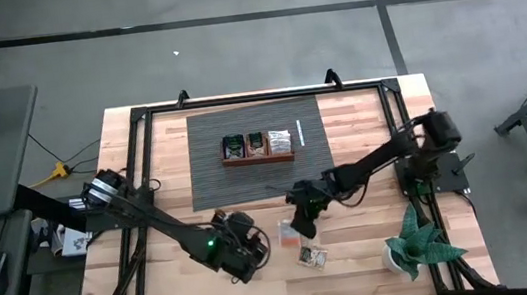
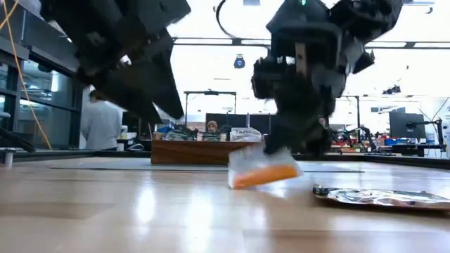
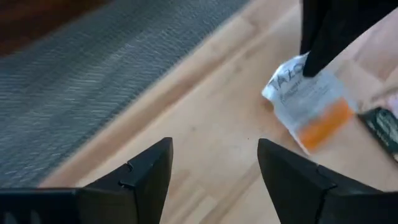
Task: Pick & Place Tea
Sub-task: Put the orange tea bag into the right section of the wooden organizer, then put the brown tea bag into the middle section of the wooden organizer
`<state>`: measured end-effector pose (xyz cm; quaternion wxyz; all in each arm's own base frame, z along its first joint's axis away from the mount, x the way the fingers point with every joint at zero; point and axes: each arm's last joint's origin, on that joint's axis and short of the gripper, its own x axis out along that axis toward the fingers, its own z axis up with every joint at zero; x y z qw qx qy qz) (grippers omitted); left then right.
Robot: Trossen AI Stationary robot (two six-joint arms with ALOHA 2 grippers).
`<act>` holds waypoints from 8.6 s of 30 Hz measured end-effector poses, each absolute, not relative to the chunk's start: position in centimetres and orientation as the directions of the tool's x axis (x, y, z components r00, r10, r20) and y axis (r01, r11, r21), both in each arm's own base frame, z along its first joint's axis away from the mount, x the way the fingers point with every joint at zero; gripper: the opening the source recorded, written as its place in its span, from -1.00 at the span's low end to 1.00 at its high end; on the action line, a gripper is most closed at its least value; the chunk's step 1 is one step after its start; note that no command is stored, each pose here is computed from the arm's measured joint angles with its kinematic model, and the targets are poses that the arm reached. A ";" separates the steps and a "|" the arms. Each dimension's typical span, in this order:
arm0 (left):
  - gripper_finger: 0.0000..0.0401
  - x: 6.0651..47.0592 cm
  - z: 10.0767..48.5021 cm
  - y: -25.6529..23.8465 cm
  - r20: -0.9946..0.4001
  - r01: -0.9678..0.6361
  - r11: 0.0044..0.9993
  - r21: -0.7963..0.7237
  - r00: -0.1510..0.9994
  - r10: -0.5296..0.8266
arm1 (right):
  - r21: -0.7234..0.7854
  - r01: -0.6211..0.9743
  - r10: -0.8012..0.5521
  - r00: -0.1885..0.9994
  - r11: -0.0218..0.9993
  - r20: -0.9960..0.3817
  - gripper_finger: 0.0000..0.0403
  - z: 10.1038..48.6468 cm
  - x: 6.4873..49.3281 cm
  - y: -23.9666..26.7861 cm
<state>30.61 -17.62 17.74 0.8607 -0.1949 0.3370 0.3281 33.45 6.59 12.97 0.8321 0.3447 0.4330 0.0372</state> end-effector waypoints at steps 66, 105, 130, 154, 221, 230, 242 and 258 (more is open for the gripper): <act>0.15 21.0 19.4 1.8 -0.106 0.202 0.708 -0.676 0.925 -0.365 | -0.380 0.147 -0.392 0.571 0.913 -0.722 -1.00 20.6 34.1 -9.0; 0.15 21.0 19.4 1.8 -0.111 0.225 0.735 -0.640 0.919 -0.377 | -0.265 0.111 -0.282 0.543 0.958 -0.791 0.23 19.3 34.3 -8.9; 0.15 21.2 18.5 1.9 -0.178 0.152 0.739 -0.656 0.920 -0.348 | 0.017 0.230 -0.059 0.319 0.973 -0.946 0.32 26.8 33.4 -7.0; 0.15 27.7 16.8 -1.8 -0.278 0.135 0.690 -0.711 0.848 -0.452 | 0.280 -0.105 0.299 0.372 0.954 -0.879 -0.98 21.8 30.6 6.0; 0.15 36.7 13.3 -13.2 -0.226 0.025 0.484 -0.875 0.862 -0.454 | 0.342 -0.097 0.338 0.540 0.935 -0.771 -1.00 10.5 26.7 16.4; 0.15 36.4 11.9 -12.9 -0.373 -0.161 0.476 -0.865 0.840 -0.393 | 0.370 0.024 0.296 0.553 0.929 -0.779 -1.00 8.9 27.4 16.0; 0.15 36.3 10.9 -13.0 -0.416 -0.254 0.377 -0.891 0.791 -0.448 | 0.359 0.070 0.246 0.609 0.931 -0.754 -1.00 8.8 28.0 15.4; 0.15 39.3 12.3 -13.3 -0.734 -0.476 0.591 -0.652 0.592 -0.332 | 0.355 0.056 0.250 0.608 0.933 -0.753 -1.00 8.8 28.1 15.2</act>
